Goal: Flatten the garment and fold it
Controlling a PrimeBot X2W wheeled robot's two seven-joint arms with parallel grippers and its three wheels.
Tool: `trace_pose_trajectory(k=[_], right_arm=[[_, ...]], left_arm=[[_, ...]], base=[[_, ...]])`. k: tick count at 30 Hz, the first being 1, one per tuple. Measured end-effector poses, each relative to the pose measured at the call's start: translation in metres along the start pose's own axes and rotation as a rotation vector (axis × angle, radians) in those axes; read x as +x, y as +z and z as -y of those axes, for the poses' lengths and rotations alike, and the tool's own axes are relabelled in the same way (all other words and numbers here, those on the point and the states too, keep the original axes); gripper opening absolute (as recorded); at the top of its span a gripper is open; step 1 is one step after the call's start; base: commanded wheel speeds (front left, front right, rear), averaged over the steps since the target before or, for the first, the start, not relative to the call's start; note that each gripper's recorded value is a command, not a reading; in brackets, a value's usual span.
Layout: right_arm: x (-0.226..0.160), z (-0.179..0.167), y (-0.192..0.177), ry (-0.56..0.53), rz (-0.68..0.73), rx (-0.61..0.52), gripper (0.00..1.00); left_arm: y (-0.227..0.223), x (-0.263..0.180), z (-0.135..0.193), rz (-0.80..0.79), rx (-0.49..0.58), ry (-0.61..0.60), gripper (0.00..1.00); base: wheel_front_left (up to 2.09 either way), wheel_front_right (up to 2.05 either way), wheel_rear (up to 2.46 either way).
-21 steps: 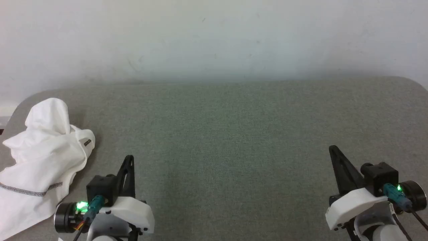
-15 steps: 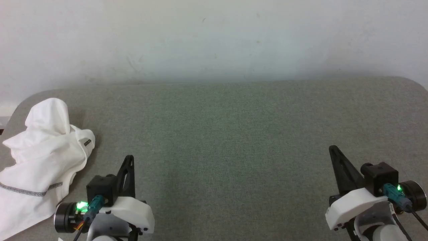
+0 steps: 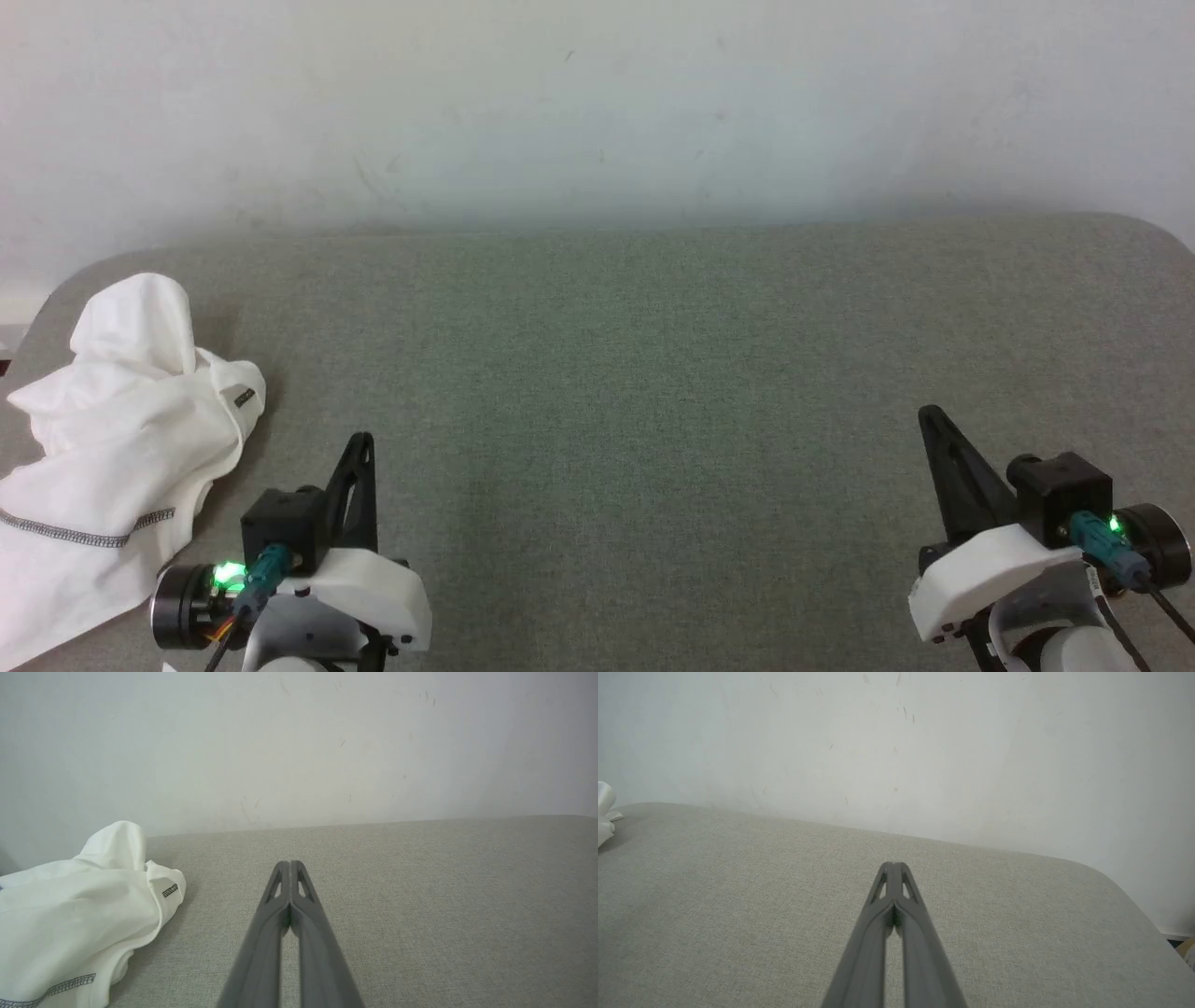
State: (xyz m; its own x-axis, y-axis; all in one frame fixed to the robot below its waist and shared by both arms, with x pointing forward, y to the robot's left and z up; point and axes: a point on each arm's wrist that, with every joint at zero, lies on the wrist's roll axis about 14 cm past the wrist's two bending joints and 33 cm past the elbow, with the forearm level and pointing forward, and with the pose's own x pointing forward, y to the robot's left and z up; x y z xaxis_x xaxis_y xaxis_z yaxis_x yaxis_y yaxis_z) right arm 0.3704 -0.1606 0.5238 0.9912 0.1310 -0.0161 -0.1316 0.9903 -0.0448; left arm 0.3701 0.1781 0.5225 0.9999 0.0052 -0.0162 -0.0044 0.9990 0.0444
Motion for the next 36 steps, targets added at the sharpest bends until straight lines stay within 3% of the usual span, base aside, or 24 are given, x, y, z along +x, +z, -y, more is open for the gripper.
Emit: trace_pose_trajectory(k=[9,10,36], right_arm=[[0.0,0.0,0.0,0.0,0.0,0.0,0.0],[0.0,0.0,0.0,0.0,0.0,0.0,1.0],[0.0046,-0.0051,0.0018,0.018,0.028,0.012,1.0]], left_arm=[[0.0,0.0,0.0,0.0,0.0,0.0,0.0],[0.0,0.0,0.0,0.0,0.0,0.0,1.0],[-0.0025,-0.0057,-0.0056,0.014,-0.029,0.026,1.0]], base=[[0.0,0.0,0.0],[0.0,0.0,0.0],[0.0,0.0,0.0]])
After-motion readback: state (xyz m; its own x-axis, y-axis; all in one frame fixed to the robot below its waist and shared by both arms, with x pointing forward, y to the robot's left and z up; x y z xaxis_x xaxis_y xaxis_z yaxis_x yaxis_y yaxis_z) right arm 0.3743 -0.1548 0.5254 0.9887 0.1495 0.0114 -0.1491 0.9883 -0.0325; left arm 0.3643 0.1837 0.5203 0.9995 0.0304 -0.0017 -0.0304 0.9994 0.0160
